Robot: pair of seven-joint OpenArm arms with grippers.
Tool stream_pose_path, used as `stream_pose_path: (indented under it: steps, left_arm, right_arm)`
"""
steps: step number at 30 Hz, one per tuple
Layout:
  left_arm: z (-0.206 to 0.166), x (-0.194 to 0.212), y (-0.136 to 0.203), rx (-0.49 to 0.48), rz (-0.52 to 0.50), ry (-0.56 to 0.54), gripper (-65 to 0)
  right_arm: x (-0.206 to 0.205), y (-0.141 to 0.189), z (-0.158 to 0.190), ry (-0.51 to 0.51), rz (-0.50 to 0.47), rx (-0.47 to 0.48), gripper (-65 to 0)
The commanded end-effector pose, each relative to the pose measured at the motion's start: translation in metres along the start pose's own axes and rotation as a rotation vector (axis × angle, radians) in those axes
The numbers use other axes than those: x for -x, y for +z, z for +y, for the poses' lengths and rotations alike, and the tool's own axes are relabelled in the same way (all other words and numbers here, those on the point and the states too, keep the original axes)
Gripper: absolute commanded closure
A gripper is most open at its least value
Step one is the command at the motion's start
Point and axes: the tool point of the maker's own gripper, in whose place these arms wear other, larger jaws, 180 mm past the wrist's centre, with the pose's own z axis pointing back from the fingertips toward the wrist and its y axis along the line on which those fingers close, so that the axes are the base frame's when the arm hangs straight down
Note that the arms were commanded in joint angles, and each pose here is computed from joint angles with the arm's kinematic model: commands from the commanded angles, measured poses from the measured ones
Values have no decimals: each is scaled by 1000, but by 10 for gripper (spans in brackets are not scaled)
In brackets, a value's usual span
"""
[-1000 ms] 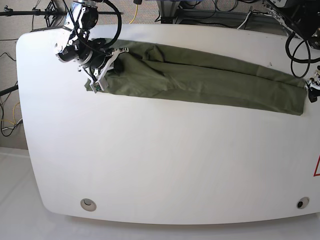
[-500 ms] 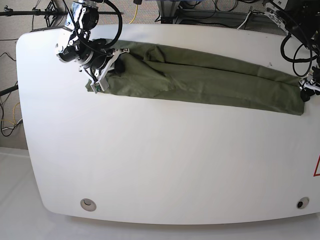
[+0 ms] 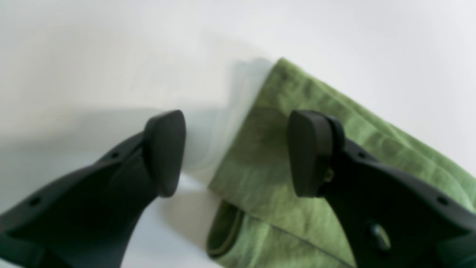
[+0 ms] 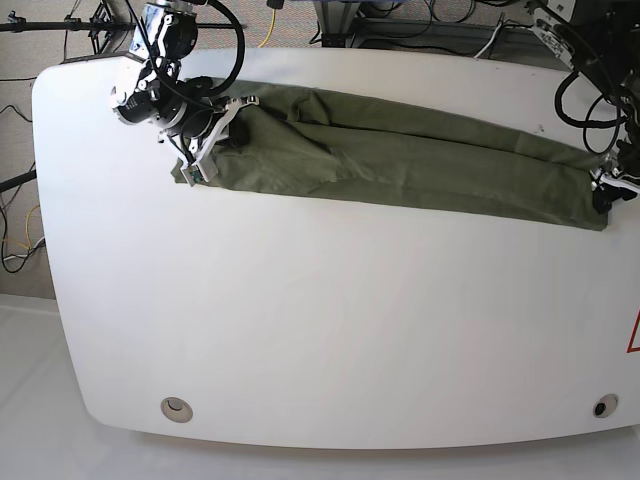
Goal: Fold the T-shirt properly
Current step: 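Regrasp the strip end with the left gripper and lift it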
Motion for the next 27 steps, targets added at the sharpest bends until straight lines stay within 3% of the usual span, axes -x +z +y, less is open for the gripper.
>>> stream_pose_path:
  steps: [1, 8, 15, 27]
  left_arm:
    - [-10, 16, -3, 15, 62, -13, -401]
    - [-11, 28, 2, 9, 82, -31, -401]
    - [-14, 44, 3, 19, 165, -48, -400]
    - [-14, 48, 3, 19, 174, -41, -383]
  right_arm:
    - [3, 2, -2, 14, 20, 14, 0]
    - [3, 2, -2, 14, 20, 14, 0]
    - [3, 2, -2, 16, 20, 14, 0]
    - [3, 2, -1, 16, 18, 11, 0]
